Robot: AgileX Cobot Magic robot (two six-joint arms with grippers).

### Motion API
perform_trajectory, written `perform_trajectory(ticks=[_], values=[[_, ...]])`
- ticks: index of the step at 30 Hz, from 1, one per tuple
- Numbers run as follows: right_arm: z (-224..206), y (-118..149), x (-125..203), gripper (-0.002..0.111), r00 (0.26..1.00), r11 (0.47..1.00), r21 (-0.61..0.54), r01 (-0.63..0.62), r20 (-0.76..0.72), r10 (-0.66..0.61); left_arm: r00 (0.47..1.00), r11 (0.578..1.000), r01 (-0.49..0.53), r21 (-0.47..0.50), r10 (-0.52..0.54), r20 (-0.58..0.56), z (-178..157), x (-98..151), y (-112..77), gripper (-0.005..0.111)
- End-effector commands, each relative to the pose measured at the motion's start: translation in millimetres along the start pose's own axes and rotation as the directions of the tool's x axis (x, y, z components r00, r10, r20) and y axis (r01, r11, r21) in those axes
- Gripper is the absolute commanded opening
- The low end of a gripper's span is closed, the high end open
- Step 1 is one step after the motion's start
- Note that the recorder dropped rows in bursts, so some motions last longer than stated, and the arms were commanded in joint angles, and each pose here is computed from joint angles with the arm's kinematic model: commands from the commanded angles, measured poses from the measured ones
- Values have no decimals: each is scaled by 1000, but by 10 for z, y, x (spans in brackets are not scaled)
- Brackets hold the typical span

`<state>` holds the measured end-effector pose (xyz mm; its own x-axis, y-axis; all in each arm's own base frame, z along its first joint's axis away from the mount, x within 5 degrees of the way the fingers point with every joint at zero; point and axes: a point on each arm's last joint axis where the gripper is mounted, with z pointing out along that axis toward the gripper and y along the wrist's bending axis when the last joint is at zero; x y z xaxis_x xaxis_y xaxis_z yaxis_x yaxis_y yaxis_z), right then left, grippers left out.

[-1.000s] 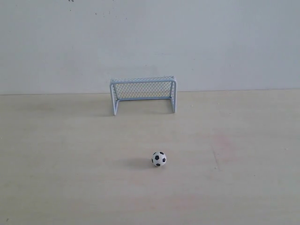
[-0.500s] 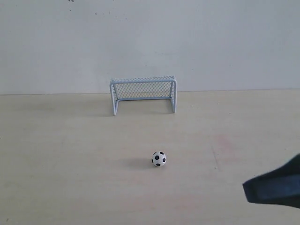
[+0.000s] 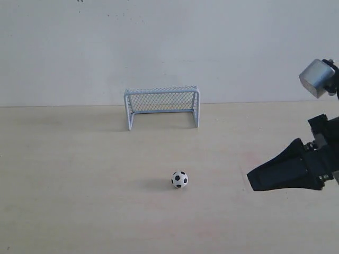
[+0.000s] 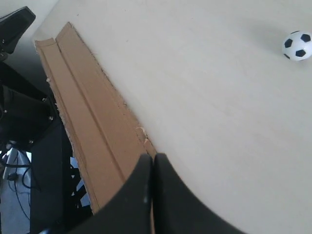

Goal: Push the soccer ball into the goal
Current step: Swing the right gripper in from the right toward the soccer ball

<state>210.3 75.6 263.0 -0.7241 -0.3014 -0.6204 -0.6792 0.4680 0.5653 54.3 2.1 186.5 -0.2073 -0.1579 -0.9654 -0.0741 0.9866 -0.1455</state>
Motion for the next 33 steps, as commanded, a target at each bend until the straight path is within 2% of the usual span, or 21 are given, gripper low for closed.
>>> perform_trajectory(ticks=[1,5,6,7,13,16,17,18,19,20,21,22,23,24,25,27,29,30,31,32,33], values=[[-9,13,-24,0,1000,1000,-11,-10,7,10,1000,1000,-5,-2,5,-3,2,12,3,4],[-10,24,-49,0,994,994,-26,-106,33,107,1000,1000,-5,-2,5,-3,2,12,3,4],[-10,29,-61,0,983,983,-36,-179,42,181,1000,1000,-5,-2,5,-3,2,12,3,4],[-10,29,-61,0,978,979,-37,-202,41,203,1000,1000,-5,-2,5,-3,2,12,3,4],[-33,31,-51,0,981,981,-3,-193,8,193,1000,1000,-5,-2,5,-3,2,12,3,4],[-114,30,-84,0,981,980,108,-166,-83,175,1000,1000,-5,-2,5,-3,2,12,3,4],[-175,42,-153,0,970,966,220,-137,-166,175,1000,1000,-5,-2,5,-3,2,12,3,4],[-197,62,-198,0,964,955,275,-106,-206,166,1000,1000,-5,-2,5,-3,2,12,3,4],[-229,102,-274,0,952,932,363,-18,-279,127,1000,1000,-5,-2,5,-3,2,12,3,4],[-232,133,-317,0,943,918,393,58,-323,78,1000,1000,-5,-2,5,-3,2,12,3,4],[-197,203,-373,0,912,888,412,205,-409,-21,1000,1000,-5,-2,5,-3,2,12,3,4],[-158,241,-396,0,890,868,409,283,-448,-79,1000,1000,-5,-2,5,-3,2,12,3,4],[-73,304,-420,0,839,823,387,416,-512,-184,1000,1000,-5,-2,5,-3,2,12,3,4],[13,349,-425,0,757,762,339,552,-587,-286,1000,1000,-5,-2,5,-3,2,12,3,4],[102,384,-436,0,716,729,315,608,-615,-331,1000,1000,-5,-2,5,-3,2,12,3,4],[327,390,-490,0,692,733,259,629,-617,-376,1000,1000,-5,-2,5,-3,2,12,3,4],[595,370,-486,0,591,742,114,661,-689,-420,1000,1000,-5,-2,5,-3,2,12,3,4],[760,347,-492,0,517,730,25,683,-723,-458,1000,1000,-5,-2,5,-3,2,12,3,4],[879,321,-494,0,454,706,-40,707,-740,-496,1000,1000,-5,-2,5,-3,2,12,3,4],[1018,253,-499,0,361,642,-114,758,-747,-558,1000,1000,-5,-2,5,-3,2,12,3,4],[1085,219,-500,0,298,592,-164,789,-740,-603,1000,1000,-5,-2,5,-3,2,12,3,4]])
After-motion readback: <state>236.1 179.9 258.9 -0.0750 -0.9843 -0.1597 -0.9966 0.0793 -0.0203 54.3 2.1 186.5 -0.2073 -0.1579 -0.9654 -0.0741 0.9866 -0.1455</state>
